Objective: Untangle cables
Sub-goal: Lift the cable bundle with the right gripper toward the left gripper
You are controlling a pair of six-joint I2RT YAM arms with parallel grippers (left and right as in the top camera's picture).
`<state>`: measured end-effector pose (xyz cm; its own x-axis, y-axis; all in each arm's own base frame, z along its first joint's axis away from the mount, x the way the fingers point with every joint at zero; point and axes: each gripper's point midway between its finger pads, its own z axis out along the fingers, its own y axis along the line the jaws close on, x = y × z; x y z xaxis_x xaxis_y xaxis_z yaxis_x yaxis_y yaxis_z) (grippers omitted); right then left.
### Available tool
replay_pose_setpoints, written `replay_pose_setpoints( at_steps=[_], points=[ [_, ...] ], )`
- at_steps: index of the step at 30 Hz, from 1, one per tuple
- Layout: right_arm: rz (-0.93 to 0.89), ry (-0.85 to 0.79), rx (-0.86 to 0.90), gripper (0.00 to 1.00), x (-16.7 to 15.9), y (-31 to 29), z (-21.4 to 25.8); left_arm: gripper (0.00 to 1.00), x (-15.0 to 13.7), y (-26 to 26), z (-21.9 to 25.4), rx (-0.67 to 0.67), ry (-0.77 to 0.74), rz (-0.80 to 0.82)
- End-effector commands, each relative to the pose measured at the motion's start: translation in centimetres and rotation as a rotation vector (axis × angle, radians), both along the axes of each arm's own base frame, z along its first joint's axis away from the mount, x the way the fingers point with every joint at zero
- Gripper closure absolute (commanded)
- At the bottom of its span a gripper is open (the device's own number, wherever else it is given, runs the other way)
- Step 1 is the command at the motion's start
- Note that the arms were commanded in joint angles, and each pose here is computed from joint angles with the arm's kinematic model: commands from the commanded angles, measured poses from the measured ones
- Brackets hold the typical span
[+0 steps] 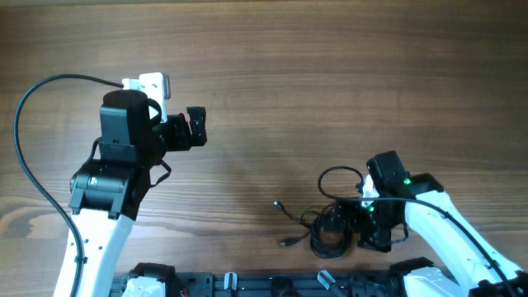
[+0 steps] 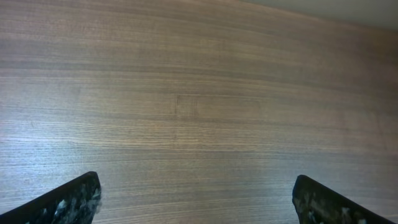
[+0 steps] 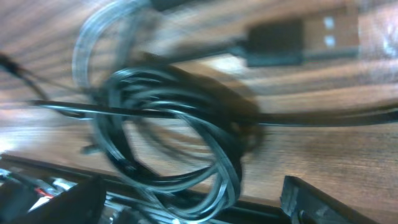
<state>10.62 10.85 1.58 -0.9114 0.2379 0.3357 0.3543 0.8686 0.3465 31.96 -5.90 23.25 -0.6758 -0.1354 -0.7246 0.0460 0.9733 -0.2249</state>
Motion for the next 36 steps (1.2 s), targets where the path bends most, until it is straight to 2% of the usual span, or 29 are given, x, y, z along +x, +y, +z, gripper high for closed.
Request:
replay_pose_setpoints(
  at_steps=[1,6,8,12,17,22,25,30,36],
  points=[
    [-0.047,0.064,0.021,0.16,-1.7,0.3,-1.3,0.0,0.6,-0.5,0.7,-0.016,-0.015,-0.014],
    [-0.051,0.056,0.058,0.32,-2.0,0.7,-1.9,0.0,0.8,-0.6,0.3,-0.014,-0.002,-0.013],
    [-0.06,0.06,0.056,0.44,-2.0,0.7,-1.9,0.0,0.9,-0.6,0.4,-0.015,-0.008,-0.013],
    [-0.107,0.035,0.06,0.57,-0.9,1.0,-2.1,0.0,0.9,-0.6,0.4,-0.016,-0.011,-0.014],
    [-0.168,-0.005,0.142,0.94,1.1,2.5,-1.4,0.0,0.9,-0.6,0.4,-0.016,-0.008,-0.014],
    [-0.207,-0.191,0.339,0.96,6.4,5.4,1.0,0.0,0.7,-1.2,0.4,-0.039,-0.003,-0.04],
    [-0.213,-0.378,0.529,0.96,11.1,7.7,5.2,0.0,0.1,-3.1,0.5,-0.116,0.014,-0.132],
    [-0.17,-0.75,0.706,0.96,17.0,9.2,12.7,0.0,-1.5,-5.0,0.2,-0.198,0.071,-0.225],
    [-0.254,-0.916,0.716,0.96,19.9,8.5,15.8,0.0,-3.3,-7.9,1.1,-0.334,0.108,-0.374]
  ],
)
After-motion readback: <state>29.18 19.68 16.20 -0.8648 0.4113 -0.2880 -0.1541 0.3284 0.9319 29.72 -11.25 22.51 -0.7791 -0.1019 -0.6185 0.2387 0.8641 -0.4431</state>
